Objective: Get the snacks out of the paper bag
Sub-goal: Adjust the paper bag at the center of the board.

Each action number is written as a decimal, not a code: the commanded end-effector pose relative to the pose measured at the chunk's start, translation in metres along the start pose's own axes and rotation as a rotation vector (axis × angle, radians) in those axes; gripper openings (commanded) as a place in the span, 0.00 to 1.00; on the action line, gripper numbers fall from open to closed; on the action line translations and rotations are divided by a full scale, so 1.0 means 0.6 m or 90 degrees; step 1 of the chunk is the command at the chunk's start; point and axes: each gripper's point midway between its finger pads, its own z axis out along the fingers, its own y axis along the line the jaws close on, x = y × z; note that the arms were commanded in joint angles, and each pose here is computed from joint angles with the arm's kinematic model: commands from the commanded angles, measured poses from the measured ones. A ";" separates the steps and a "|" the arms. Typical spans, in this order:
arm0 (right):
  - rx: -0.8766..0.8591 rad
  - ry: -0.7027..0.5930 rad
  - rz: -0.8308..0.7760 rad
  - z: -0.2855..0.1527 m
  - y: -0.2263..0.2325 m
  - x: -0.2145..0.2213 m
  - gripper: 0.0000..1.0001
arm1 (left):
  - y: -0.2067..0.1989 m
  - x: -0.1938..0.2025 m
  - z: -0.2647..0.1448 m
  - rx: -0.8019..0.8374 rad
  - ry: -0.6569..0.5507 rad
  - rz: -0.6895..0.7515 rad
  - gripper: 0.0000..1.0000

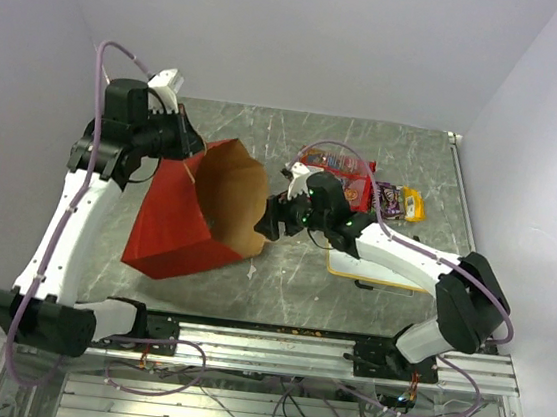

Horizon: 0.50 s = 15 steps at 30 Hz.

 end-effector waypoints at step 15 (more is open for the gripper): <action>-0.032 0.092 0.007 0.025 0.063 0.119 0.73 | -0.073 0.087 0.004 0.088 0.056 0.065 0.07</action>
